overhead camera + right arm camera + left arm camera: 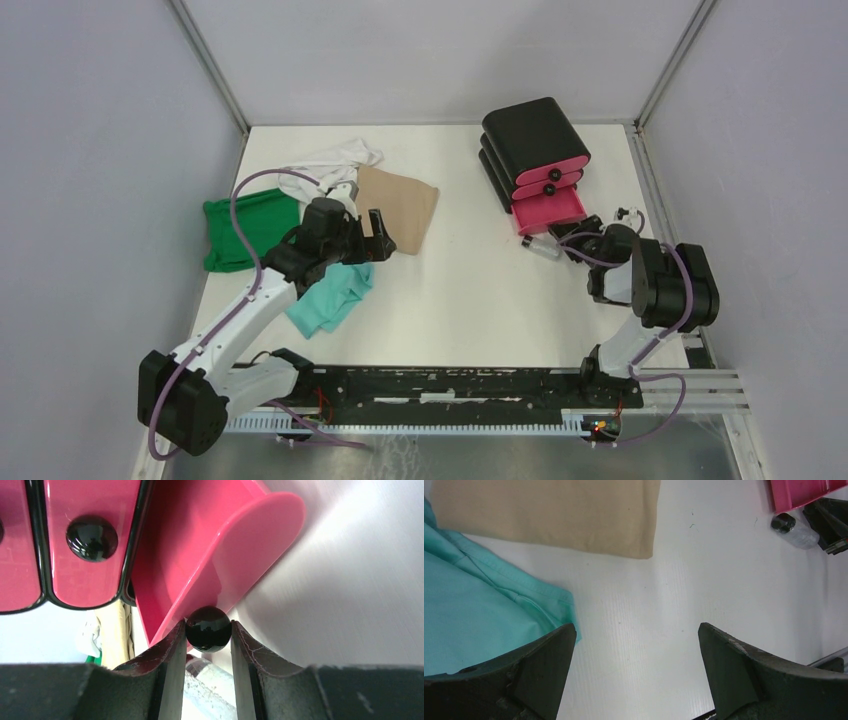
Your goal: Organize the makeup
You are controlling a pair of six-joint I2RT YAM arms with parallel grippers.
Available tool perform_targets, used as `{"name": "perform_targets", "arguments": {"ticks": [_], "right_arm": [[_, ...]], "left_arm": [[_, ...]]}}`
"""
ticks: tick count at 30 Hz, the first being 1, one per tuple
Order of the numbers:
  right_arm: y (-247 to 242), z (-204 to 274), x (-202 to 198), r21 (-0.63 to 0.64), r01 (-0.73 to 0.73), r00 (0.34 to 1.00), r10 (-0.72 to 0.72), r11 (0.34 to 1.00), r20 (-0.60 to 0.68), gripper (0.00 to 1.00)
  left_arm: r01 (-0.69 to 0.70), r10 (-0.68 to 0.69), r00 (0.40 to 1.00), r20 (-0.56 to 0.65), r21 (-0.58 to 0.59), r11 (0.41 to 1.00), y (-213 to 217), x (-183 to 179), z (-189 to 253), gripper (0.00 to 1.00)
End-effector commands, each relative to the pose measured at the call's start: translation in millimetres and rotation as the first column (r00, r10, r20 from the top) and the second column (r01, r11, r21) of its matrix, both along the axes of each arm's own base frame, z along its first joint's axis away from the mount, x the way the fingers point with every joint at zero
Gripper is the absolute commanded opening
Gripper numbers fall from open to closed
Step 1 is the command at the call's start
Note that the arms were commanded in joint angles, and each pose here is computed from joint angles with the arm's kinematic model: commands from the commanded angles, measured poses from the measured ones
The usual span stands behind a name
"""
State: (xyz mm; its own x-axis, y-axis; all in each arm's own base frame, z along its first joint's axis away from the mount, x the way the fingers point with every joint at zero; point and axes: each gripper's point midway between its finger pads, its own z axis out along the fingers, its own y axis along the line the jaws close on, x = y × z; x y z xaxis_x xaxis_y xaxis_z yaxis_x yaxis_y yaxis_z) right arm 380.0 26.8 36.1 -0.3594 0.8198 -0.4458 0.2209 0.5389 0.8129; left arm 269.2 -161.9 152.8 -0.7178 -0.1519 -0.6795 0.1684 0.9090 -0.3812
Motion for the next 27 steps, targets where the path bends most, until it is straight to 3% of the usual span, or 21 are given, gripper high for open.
{"name": "perform_targets", "arguments": {"ticks": [1, 5, 13, 20, 27], "right_arm": [[-7, -23, -23, -0.038, 0.025, 0.996, -0.028, 0.999, -0.087, 0.4], [-9, -23, -31, -0.045, 0.035, 0.993, -0.04, 0.998, -0.114, 0.41], [-18, -23, -51, -0.13, 0.05, 0.983, -0.072, 0.99, -0.171, 0.46], [-21, 1, -55, -0.167, 0.043, 0.985, -0.07, 0.985, -0.16, 0.76], [-32, 44, -73, -0.275, 0.051, 0.978, -0.103, 0.96, -0.181, 0.86]], "left_arm": [[0.011, -0.01, 1.0, 0.022, -0.016, 1.0, -4, 4, 7, 1.0], [0.052, -0.051, 0.999, 0.016, -0.06, 0.997, -27, 0, 5, 0.99], [0.192, -0.191, 0.981, 0.022, -0.071, 0.979, -126, -18, 11, 0.99], [0.25, -0.253, 0.967, -0.005, -0.146, 0.957, -165, -24, -7, 1.0], [0.289, -0.299, 0.953, -0.045, -0.147, 0.946, -184, -33, -24, 1.0]]}}
